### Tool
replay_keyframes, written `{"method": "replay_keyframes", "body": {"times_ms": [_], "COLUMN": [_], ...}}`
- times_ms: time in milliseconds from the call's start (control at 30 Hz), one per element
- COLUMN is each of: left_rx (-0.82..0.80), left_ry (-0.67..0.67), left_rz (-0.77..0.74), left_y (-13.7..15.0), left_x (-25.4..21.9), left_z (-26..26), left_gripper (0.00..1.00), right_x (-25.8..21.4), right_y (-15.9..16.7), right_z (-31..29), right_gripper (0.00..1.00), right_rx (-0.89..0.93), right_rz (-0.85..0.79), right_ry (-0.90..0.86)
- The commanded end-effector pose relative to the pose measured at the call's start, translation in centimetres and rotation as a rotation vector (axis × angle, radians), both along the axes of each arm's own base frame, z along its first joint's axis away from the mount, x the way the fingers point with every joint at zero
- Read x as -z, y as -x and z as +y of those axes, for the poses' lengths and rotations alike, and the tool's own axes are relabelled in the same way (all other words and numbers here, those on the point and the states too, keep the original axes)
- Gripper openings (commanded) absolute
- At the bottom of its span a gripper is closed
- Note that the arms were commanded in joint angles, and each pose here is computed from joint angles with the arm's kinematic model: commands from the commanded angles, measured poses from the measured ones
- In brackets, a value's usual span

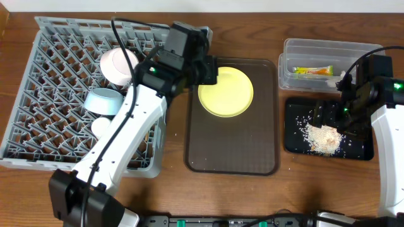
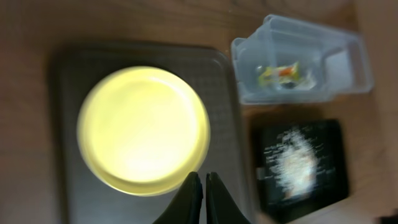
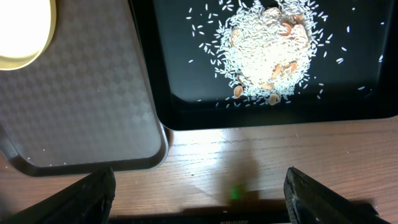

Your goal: Sort waste into correct bins and load items into the dishwasher

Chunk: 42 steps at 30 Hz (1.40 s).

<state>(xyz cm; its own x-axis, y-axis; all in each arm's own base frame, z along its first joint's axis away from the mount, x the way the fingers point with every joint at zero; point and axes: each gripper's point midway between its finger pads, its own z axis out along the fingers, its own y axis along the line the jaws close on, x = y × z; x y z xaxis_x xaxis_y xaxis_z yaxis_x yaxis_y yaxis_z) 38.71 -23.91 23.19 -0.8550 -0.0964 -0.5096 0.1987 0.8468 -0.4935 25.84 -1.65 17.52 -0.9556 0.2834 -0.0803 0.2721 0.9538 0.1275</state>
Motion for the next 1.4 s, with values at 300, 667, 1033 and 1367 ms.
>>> {"method": "replay_keyframes", "body": {"times_ms": [300, 667, 1033, 1367], "left_rx": [-0.248, -0.298, 0.023, 0.426], "left_ry": [0.232, 0.348, -0.139, -0.412], "left_rz": [0.183, 0.308, -0.241, -0.337], "left_y": [0.2, 0.9, -1.3, 1.7], "left_x": [-1.1, -1.5, -1.6, 4.3], "left_z": [-1.7, -2.7, -2.9, -8.4], "left_gripper": [0.07, 0.07, 0.36, 0.59], "right_x": [-0.5, -0.5, -0.5, -0.5], "right_y": [0.0, 0.0, 0.0, 0.0], "right_z": [-0.4, -0.4, -0.4, -0.4], "right_gripper": [0.85, 0.85, 0.85, 0.85], "right_rx": [0.005, 0.005, 0.005, 0.005], "right_rz": [-0.021, -0.021, -0.021, -0.021], "right_ry": [0.010, 0.010, 0.010, 0.010]}}
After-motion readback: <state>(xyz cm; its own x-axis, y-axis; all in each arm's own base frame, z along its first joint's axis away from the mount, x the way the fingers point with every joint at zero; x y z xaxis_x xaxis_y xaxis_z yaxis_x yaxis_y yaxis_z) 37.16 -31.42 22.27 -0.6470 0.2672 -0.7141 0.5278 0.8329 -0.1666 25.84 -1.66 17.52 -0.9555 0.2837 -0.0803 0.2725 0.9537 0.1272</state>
